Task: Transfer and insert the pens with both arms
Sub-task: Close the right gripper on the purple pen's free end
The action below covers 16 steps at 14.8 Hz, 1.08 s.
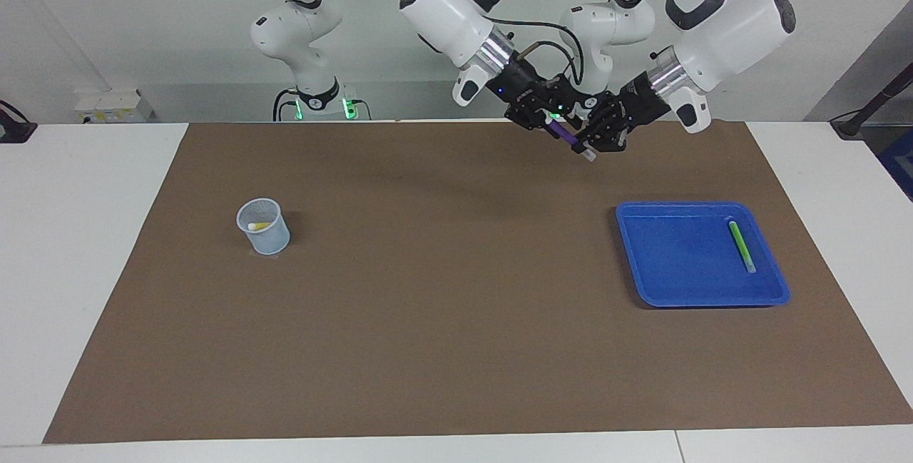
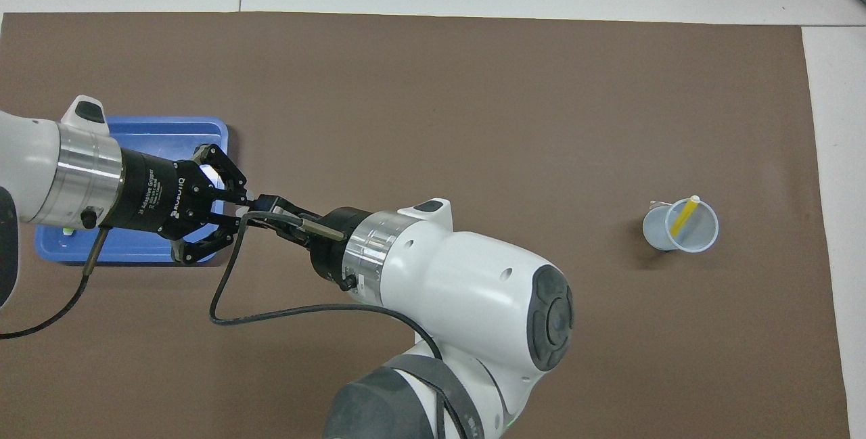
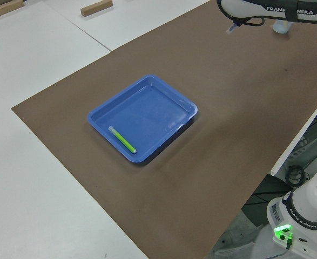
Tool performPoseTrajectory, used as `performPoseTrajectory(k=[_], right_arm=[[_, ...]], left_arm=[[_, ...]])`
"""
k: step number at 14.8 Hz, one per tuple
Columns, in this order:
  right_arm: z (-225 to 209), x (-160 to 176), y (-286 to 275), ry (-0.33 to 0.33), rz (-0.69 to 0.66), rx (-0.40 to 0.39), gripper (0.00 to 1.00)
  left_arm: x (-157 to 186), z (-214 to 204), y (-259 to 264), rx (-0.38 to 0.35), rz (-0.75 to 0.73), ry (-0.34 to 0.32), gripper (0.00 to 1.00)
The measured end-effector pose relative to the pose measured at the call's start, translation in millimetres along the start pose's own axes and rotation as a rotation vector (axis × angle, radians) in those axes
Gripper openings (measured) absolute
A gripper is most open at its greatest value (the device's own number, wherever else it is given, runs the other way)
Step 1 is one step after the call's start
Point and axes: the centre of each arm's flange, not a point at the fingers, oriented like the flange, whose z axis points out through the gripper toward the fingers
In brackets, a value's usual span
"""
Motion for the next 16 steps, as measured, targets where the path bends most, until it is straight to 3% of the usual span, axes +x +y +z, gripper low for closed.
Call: performPoseTrajectory(k=[3, 4, 7, 10, 16], right_arm=[[-1.0, 2.5, 0.2, 0.004, -0.009, 0.0, 0.48], [-1.4, 3.8, 0.5, 0.006, -0.017, 0.0, 0.41], [-1.4, 4.7, 0.8, 0.007, -0.025, 0.0, 0.4], [0.5, 5.2, 4.0, 0.006, -0.026, -0.008, 0.18], [0.5, 5.1, 3.9, 0.006, -0.027, -0.009, 0.18]], left_arm=[[-0.1, 0.1, -0.2, 0.001, 0.0, 0.0, 0.17], [-0.1, 0.1, -0.2, 0.001, 0.0, 0.0, 0.17], [-0.1, 0.1, -0.2, 0.001, 0.0, 0.0, 0.17], [1.7, -4.2, -1.0, -0.008, -0.003, 0.002, 0.17], [1.3, -4.1, -1.2, -0.007, 0.006, 0.001, 0.2]])
